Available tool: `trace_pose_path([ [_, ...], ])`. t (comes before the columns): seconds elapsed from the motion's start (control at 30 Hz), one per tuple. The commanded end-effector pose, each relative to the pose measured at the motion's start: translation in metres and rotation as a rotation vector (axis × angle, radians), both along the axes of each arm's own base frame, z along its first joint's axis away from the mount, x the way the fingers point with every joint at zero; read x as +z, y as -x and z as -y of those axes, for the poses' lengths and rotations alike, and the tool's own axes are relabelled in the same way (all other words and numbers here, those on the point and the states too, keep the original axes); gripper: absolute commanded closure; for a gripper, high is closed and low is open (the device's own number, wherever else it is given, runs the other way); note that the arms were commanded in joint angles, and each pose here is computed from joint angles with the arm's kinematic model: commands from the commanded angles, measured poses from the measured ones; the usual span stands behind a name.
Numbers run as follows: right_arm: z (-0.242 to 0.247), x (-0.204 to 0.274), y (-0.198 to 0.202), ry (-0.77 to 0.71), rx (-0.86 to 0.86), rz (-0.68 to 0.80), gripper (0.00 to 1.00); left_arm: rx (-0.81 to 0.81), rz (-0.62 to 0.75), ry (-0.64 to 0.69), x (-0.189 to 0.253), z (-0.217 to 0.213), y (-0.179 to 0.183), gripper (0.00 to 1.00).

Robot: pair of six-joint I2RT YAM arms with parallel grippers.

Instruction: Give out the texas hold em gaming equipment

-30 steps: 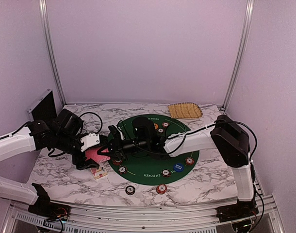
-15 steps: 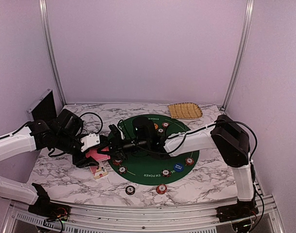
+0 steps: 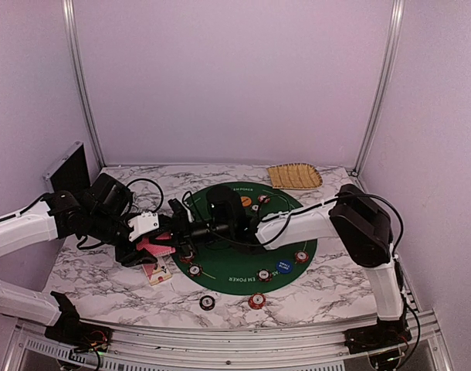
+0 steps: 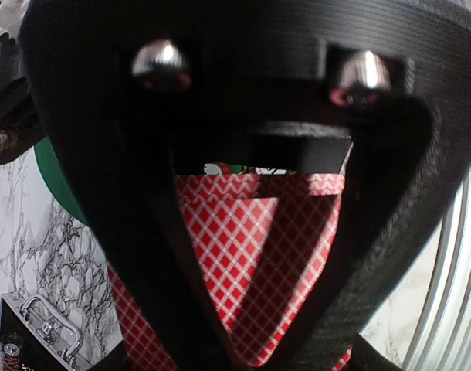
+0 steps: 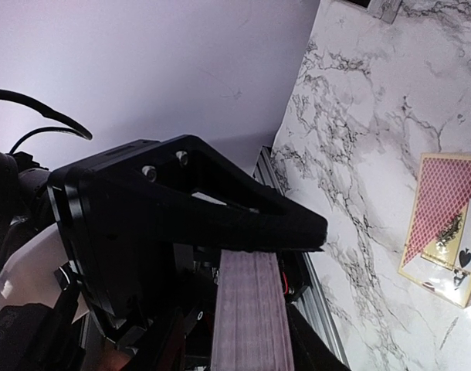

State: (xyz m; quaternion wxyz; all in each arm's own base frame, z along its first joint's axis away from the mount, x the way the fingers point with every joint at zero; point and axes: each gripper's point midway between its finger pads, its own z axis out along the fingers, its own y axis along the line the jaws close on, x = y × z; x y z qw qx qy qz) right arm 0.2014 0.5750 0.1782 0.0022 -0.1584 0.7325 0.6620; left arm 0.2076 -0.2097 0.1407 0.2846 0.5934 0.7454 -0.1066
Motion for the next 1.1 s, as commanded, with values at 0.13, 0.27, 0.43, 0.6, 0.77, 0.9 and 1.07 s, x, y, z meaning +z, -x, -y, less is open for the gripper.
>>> trace_pose_path([
  [0.13, -0.02, 0.011, 0.001, -0.051, 0.02, 0.003, 0.63, -0.005, 0.025, 0.046, 0.017, 0.008, -0.004, 0.46],
  [0.27, -0.018, 0.002, 0.0, -0.022, 0.009, -0.004, 0.7, -0.003, 0.034, 0.041, 0.017, 0.006, -0.005, 0.47],
  [0.43, -0.013, -0.004, -0.003, 0.015, -0.019, 0.01, 0.75, -0.002, 0.041, 0.036, 0.017, 0.005, -0.005, 0.53],
  [0.6, -0.01, -0.007, -0.006, 0.04, -0.038, 0.025, 0.8, 0.0, 0.045, 0.037, 0.018, 0.005, -0.005, 0.53],
  [0.77, -0.014, 0.002, -0.003, 0.012, -0.019, 0.048, 0.88, 0.016, 0.032, 0.043, 0.016, 0.005, -0.005, 0.26],
  [0.9, -0.021, 0.014, 0.006, -0.04, 0.022, 0.057, 0.92, 0.022, 0.035, 0.044, 0.015, 0.005, -0.007, 0.06],
  [1.07, -0.026, 0.021, 0.011, -0.061, 0.045, 0.059, 0.93, 0.011, 0.034, 0.028, 0.009, 0.003, -0.005, 0.04],
])
